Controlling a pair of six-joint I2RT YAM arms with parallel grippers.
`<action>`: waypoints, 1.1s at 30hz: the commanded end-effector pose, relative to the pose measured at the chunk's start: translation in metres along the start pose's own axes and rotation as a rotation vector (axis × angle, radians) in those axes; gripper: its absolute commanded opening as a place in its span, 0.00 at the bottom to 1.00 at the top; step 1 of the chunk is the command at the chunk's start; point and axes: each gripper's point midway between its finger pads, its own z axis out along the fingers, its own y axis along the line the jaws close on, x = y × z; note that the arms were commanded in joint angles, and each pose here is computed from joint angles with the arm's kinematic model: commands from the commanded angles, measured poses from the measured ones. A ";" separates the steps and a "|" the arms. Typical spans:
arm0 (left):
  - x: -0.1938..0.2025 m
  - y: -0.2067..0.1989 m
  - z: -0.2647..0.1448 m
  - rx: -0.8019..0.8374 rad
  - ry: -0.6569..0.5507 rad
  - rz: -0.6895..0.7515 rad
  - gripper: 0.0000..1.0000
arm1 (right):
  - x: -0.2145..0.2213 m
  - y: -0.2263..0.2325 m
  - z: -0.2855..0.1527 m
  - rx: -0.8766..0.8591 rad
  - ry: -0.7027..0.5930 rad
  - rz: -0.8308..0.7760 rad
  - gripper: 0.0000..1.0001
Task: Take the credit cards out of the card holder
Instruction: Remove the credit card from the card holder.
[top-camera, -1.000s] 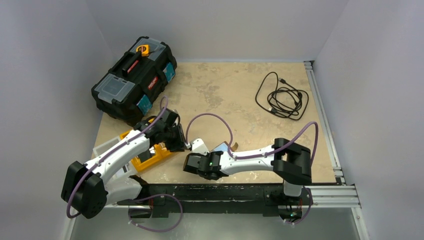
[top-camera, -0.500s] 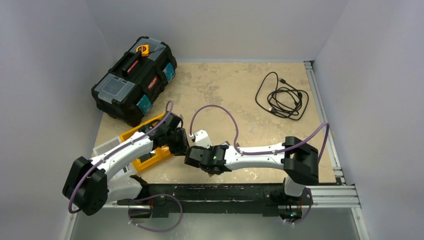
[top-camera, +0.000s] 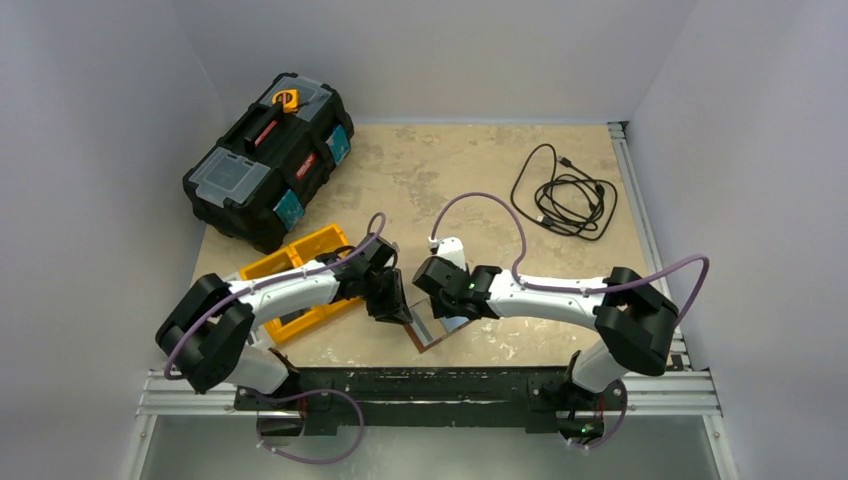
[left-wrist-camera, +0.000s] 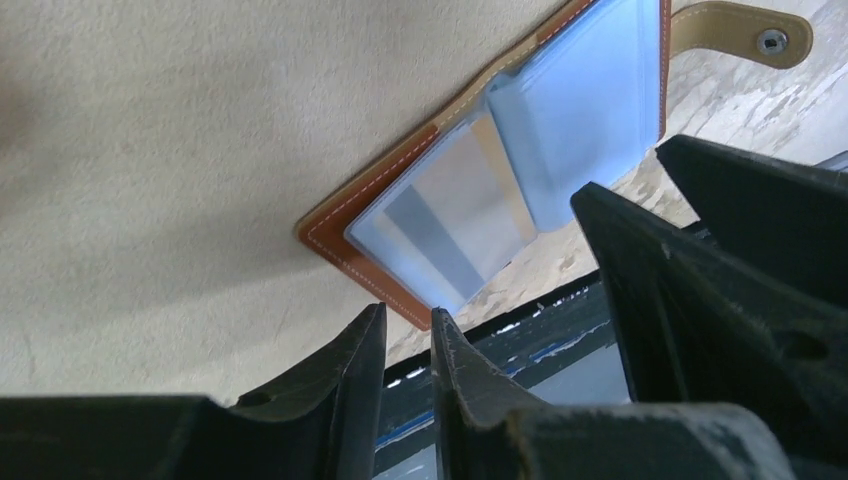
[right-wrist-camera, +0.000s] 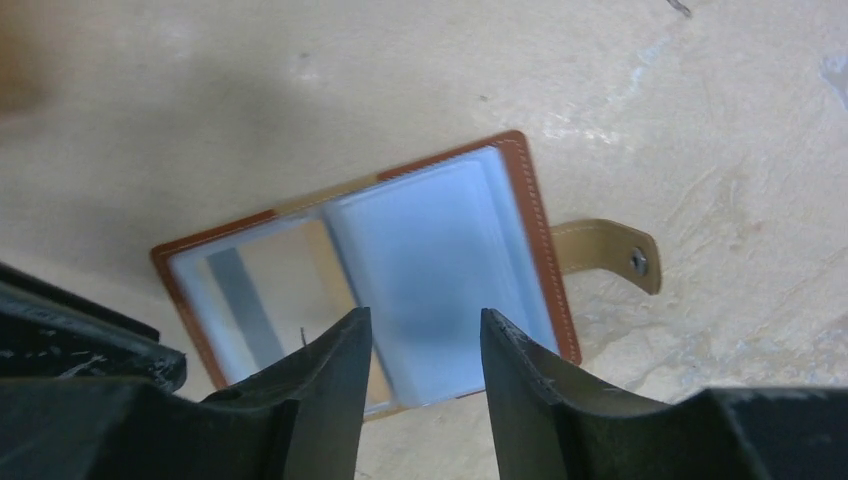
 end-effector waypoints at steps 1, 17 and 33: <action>-0.004 -0.015 0.007 0.059 -0.009 -0.005 0.24 | -0.008 -0.010 0.005 -0.027 -0.019 0.074 0.46; -0.003 -0.008 0.026 0.065 0.004 -0.017 0.35 | -0.002 -0.041 0.032 0.001 0.006 0.190 0.46; -0.009 -0.025 0.014 0.117 -0.023 -0.008 0.35 | 0.033 -0.028 0.035 -0.125 0.111 0.211 0.31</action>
